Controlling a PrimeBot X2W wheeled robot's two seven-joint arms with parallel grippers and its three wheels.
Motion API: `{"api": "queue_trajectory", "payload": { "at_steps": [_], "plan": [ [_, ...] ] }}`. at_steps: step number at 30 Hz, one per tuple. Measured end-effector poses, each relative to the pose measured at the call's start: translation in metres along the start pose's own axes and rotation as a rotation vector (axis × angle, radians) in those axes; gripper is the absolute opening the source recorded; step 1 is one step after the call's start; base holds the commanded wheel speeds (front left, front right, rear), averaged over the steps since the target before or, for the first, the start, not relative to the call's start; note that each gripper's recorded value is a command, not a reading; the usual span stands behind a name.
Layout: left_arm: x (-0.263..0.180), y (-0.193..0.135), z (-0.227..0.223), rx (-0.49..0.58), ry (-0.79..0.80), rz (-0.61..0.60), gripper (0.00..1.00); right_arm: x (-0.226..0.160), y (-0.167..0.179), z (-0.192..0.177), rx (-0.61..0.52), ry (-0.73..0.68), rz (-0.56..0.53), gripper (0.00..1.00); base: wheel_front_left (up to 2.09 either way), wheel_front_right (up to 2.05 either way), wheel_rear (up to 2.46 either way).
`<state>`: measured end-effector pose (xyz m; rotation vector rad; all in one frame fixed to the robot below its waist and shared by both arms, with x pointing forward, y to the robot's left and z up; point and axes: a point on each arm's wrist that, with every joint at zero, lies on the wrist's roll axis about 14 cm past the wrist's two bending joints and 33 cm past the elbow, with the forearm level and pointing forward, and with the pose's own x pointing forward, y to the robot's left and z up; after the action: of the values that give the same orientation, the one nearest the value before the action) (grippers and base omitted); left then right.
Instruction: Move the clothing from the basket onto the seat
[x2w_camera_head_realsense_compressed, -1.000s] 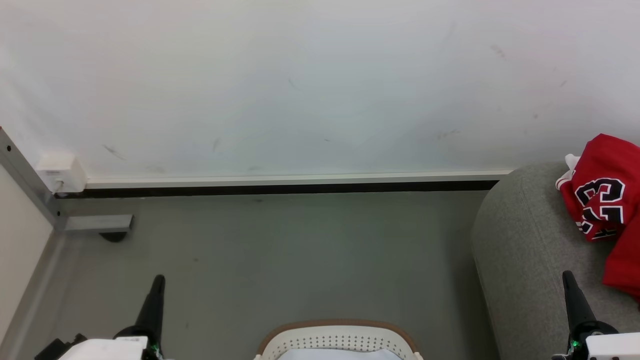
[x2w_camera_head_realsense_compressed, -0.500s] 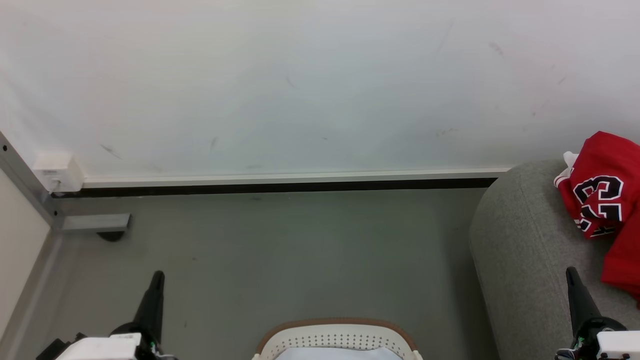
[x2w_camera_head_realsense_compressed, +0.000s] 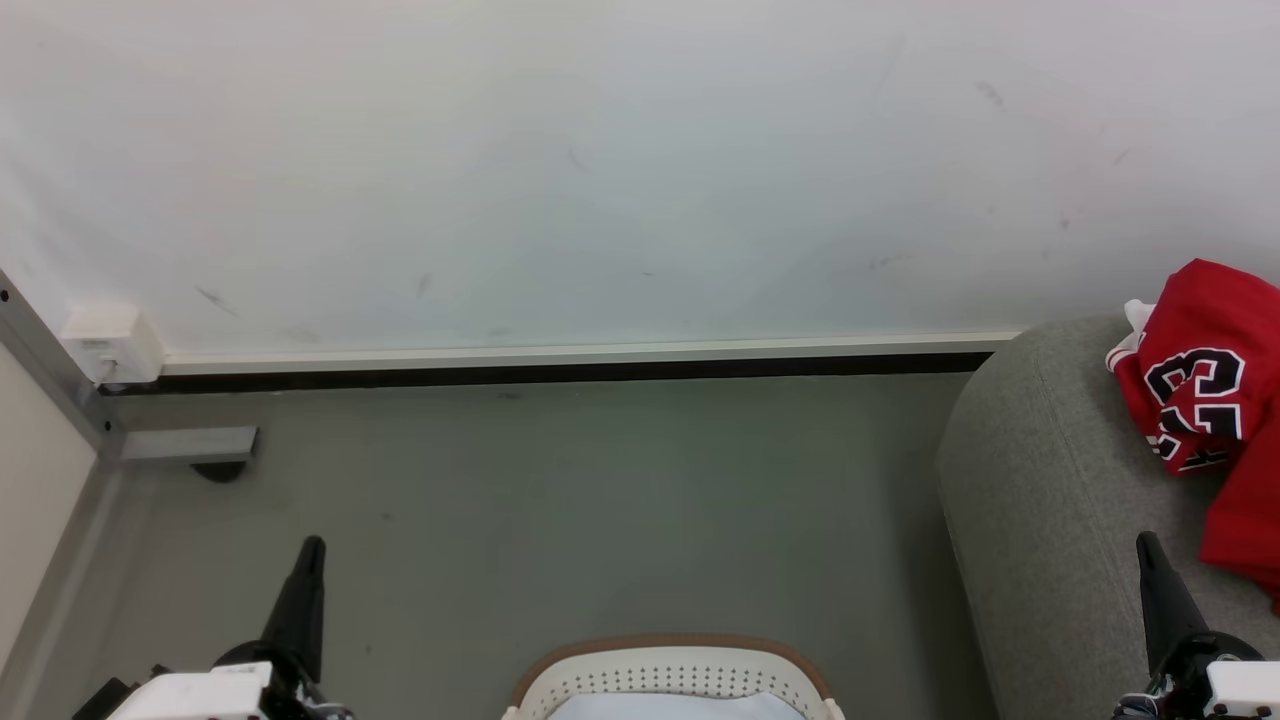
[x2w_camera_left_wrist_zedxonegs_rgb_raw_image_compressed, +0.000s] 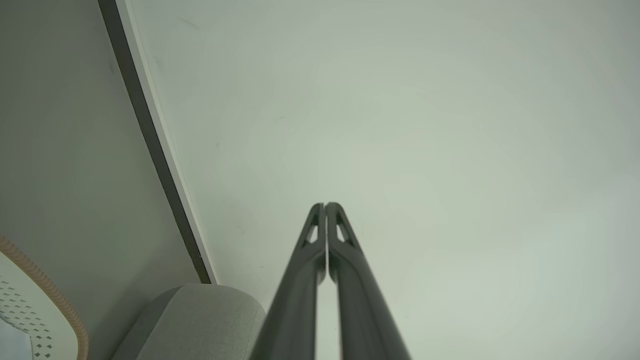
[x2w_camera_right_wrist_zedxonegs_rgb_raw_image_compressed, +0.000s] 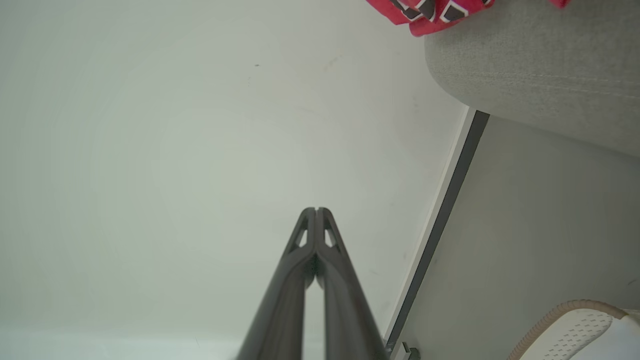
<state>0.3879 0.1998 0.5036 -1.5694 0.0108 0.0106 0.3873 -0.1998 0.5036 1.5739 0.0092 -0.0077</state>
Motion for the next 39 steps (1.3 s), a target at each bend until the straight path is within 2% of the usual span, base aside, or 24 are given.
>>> {"api": "queue_trajectory", "payload": {
  "at_steps": [39],
  "plan": [
    [0.0, -0.0003, 0.0001, 0.0, 0.0, -0.002, 0.0, 0.0, 0.0001, 0.0007, 0.002, -0.003, 0.0, 0.0, 0.0, 0.0, 0.0]
  ]
}}
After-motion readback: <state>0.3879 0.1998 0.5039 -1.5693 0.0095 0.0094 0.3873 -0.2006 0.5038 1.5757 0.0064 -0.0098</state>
